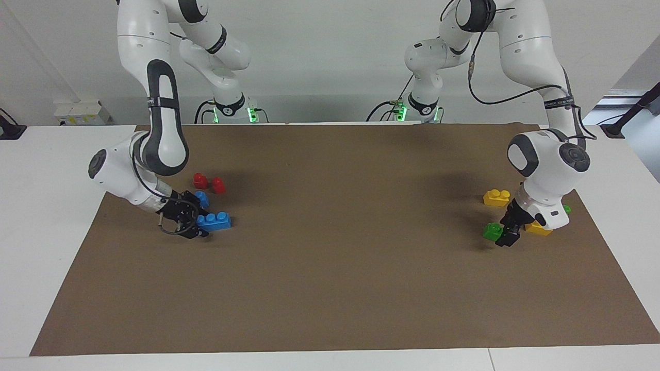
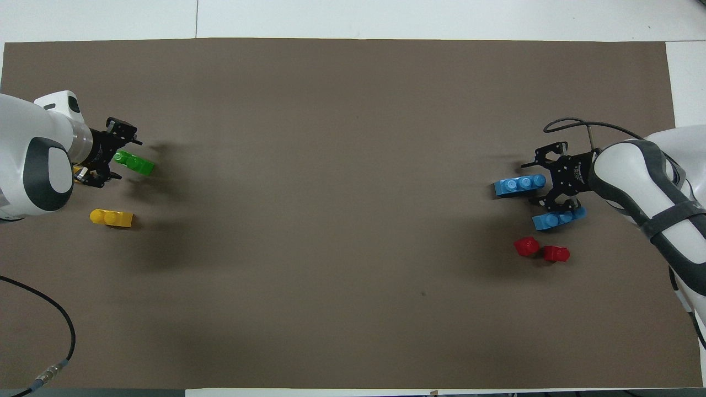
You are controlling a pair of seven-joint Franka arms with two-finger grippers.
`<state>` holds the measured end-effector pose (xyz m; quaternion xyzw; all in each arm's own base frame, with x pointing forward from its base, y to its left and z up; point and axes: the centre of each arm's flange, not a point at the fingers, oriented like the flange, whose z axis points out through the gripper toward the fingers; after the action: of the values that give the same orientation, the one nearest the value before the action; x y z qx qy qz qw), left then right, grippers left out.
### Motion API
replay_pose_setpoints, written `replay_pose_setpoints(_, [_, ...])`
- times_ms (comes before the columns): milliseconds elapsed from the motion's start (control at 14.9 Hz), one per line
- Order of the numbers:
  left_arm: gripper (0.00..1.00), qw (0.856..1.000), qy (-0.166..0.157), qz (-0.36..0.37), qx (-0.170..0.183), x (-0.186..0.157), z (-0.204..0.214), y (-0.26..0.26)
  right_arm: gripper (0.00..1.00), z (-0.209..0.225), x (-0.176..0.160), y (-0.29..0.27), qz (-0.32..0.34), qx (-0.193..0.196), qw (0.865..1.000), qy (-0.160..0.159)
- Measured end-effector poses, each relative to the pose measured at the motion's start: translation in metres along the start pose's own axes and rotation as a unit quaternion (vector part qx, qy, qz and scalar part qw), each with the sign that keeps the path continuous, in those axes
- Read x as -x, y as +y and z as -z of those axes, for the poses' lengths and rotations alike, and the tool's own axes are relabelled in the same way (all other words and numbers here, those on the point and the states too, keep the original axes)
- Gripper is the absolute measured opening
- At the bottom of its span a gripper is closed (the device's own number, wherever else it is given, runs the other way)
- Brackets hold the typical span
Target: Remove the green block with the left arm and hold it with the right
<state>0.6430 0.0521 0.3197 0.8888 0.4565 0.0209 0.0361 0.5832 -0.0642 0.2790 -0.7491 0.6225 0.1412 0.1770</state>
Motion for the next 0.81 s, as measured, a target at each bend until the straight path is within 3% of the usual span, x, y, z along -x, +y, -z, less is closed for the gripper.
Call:
replay_pose_setpoints(67, [1.00, 1.000, 0.002, -0.003, 0.003, -0.002, 0.003, 0.001, 0.99, 0.005, 0.003, -0.001, 0.003, -0.002, 1.000, 0.000])
replay_pose_setpoints(336, [1.00, 0.999, 0.016, -0.050, 0.003, -0.002, 0.026, 0.005, 1.00, 0.047, 0.028, -0.006, 0.035, -0.010, 0.999, -0.001])
replay_pose_setpoints(538, [1.00, 0.992, 0.013, -0.122, -0.011, 0.005, 0.054, 0.002, 1.00, 0.091, 0.051, -0.009, 0.092, 0.009, 0.995, 0.039])
replay_pose_setpoints(673, [1.00, 0.984, 0.006, -0.175, -0.020, 0.013, 0.076, -0.001, 1.00, 0.117, 0.069, -0.012, 0.154, 0.033, 0.986, 0.057])
replay_pose_setpoints(807, [1.00, 0.975, 0.002, -0.222, -0.025, 0.020, 0.097, -0.004, 1.00, 0.140, 0.087, -0.015, 0.230, 0.065, 0.968, 0.073])
